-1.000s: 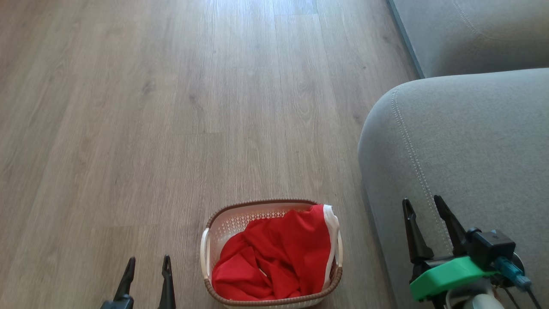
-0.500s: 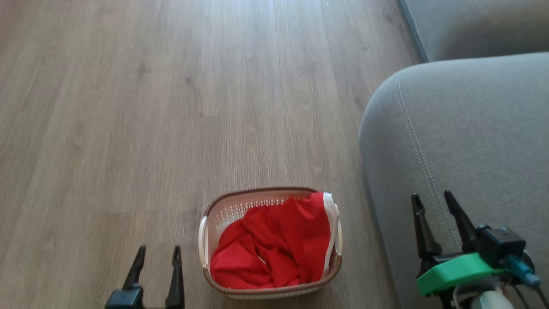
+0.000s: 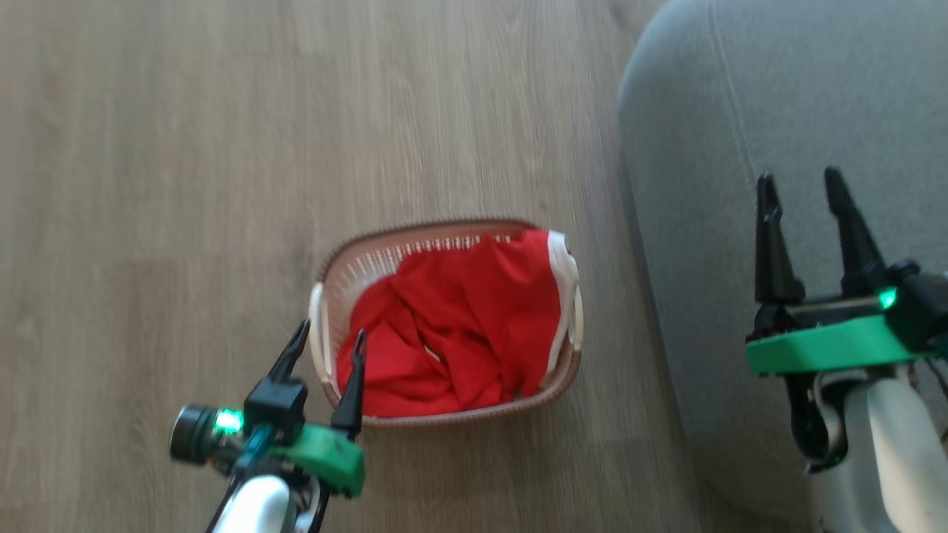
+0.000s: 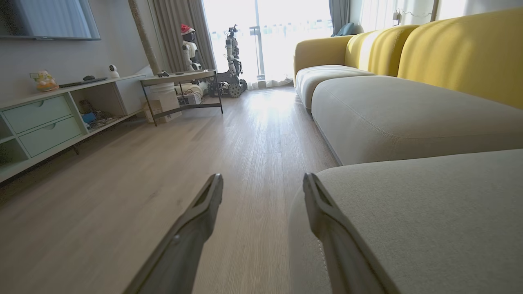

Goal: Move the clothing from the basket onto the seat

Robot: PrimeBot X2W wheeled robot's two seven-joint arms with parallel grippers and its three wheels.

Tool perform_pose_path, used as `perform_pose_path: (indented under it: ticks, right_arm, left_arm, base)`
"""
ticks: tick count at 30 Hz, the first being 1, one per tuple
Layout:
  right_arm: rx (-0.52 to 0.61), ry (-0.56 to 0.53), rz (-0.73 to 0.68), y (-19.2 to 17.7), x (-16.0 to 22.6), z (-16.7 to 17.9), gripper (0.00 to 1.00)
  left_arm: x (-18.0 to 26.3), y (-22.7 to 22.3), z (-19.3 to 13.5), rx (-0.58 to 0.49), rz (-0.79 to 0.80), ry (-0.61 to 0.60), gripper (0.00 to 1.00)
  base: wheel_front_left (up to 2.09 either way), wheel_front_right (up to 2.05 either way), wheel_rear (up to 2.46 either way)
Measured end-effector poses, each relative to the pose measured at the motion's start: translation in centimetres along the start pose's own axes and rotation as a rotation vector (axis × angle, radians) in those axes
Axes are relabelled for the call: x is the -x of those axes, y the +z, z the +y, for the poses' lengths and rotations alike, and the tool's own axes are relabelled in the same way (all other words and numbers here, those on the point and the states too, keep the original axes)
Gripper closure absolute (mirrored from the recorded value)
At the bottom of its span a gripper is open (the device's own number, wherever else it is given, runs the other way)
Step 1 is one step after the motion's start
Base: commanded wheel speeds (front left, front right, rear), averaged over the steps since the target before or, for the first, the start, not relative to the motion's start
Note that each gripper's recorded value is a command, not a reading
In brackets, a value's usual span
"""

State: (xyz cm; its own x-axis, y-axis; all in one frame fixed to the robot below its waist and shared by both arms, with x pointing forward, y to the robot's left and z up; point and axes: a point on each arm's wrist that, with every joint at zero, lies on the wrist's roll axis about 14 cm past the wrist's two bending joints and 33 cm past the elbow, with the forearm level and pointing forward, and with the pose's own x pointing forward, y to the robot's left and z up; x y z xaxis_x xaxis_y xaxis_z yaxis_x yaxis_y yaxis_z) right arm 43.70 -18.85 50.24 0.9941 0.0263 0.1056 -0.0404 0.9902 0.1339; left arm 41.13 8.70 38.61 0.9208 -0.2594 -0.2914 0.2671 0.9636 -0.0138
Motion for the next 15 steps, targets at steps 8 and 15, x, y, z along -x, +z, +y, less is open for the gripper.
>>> perform_pose_path:
  ticks: [8,15]
  right_arm:
    - [0.015,-0.038,0.030,-2.6,-2.8,-1.9,0.00]
    - [0.040,-0.066,-0.007,-2.3,-4.8,-3.7,0.00]
  left_arm:
    - [-5.6,-5.1,-2.5,-0.050,0.152,-0.142,0.00]
    - [-9.3,-9.8,-5.5,-0.095,0.279,-0.267,0.00]
  base:
    - [0.00,0.00,0.00]
    - [0.00,0.00,0.00]
